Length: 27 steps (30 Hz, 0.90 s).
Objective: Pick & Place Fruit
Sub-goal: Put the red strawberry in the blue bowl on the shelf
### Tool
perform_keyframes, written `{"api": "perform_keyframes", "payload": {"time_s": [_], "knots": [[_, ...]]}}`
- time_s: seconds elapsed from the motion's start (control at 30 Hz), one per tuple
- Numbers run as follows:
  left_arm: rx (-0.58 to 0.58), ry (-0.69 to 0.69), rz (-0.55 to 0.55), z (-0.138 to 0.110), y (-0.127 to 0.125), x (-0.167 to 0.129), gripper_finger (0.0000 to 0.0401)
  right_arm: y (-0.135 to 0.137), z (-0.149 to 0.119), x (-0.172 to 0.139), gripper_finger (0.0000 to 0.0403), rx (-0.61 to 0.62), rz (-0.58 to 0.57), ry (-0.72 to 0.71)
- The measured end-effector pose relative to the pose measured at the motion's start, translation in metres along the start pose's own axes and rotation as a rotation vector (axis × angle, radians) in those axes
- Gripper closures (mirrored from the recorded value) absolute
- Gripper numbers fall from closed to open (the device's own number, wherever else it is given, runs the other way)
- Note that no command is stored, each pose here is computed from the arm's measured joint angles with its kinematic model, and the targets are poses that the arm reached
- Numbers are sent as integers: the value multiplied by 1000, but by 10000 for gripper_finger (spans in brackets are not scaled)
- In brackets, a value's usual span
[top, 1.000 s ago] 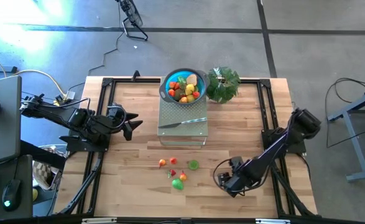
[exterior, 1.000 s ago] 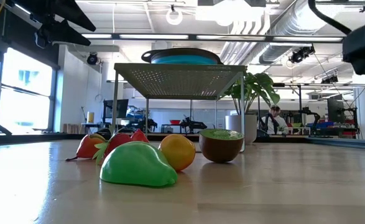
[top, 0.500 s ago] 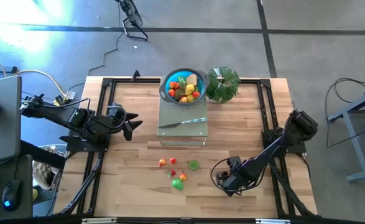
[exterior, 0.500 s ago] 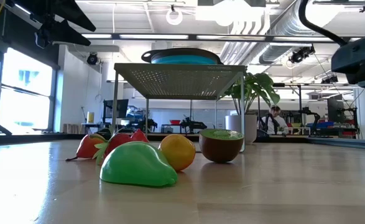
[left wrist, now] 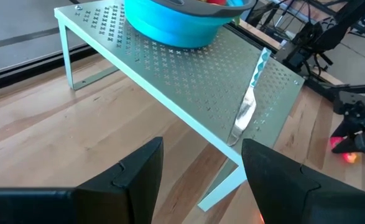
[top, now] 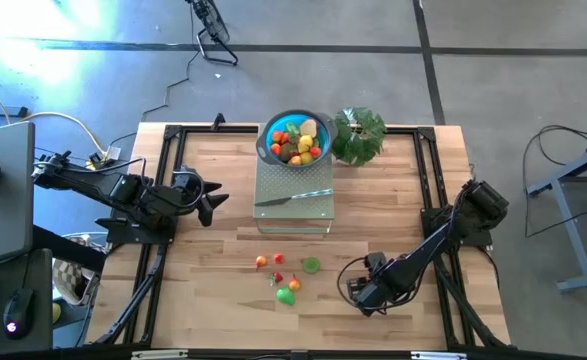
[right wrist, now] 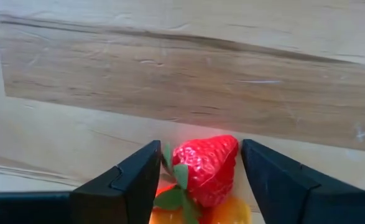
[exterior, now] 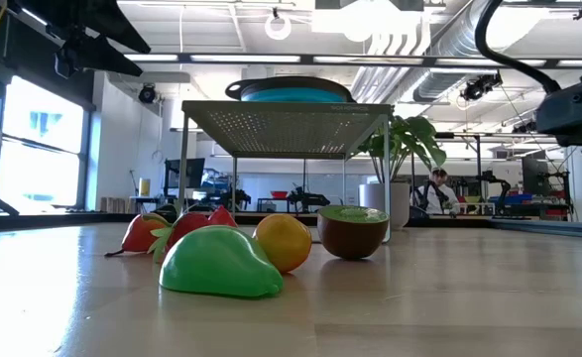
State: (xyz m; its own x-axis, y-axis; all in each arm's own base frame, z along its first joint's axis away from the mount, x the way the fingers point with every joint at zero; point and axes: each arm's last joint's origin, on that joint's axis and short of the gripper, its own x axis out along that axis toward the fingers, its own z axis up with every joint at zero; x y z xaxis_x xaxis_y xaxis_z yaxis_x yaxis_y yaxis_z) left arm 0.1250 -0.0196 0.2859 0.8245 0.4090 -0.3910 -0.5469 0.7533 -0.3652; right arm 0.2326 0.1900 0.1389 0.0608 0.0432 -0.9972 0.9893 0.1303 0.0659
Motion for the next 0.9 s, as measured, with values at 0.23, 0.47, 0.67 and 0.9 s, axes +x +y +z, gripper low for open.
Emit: {"api": "perform_keyframes", "payload": {"time_s": [0.23, 0.47, 0.67, 0.9], "knots": [[0, 0, 1, 0, 0, 0, 187, -1, 1, 0, 228, -7, -7, -5], [1, 1, 1, 0, 0, 0, 187, -1, 1, 1, 268, -19, -9, -10], [1, 1, 1, 0, 0, 0, 187, -1, 1, 1, 261, -38, -8, -11], [10, 9, 8, -1, 1, 0, 187, -1, 1, 1, 268, -86, -6, -12]]}}
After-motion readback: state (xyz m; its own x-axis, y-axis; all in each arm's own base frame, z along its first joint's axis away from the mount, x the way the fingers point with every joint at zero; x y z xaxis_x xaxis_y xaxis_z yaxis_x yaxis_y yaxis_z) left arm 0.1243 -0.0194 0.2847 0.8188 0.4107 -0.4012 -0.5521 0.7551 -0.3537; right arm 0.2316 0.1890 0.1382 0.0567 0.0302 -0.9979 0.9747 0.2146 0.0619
